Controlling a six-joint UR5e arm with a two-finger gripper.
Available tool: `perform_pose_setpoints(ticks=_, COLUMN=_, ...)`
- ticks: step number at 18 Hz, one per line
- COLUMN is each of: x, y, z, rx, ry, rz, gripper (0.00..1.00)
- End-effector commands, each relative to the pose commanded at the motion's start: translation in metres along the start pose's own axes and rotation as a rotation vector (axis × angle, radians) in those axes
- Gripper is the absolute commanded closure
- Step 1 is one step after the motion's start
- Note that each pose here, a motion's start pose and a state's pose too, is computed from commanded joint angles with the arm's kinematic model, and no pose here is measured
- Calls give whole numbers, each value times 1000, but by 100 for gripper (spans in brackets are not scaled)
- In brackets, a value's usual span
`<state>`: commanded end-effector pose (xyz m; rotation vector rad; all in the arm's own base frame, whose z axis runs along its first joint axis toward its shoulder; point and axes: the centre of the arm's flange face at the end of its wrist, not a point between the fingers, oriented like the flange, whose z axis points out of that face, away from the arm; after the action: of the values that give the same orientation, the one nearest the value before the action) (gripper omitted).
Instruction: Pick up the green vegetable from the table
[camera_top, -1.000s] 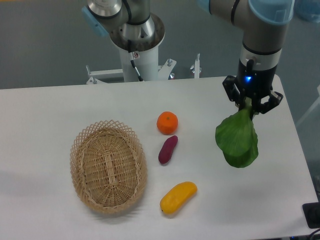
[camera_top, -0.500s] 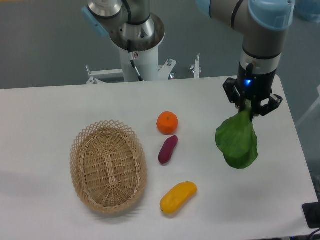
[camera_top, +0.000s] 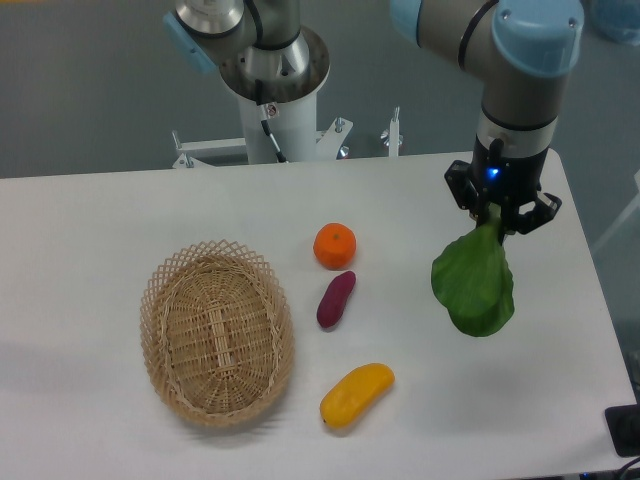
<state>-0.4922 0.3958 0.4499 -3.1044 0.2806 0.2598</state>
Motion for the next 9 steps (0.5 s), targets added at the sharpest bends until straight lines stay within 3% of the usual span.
perform_pose_setpoints(ticks=9, x=8, y=-1, z=3, rx=-9, ry=10, rz=-35, gripper=70)
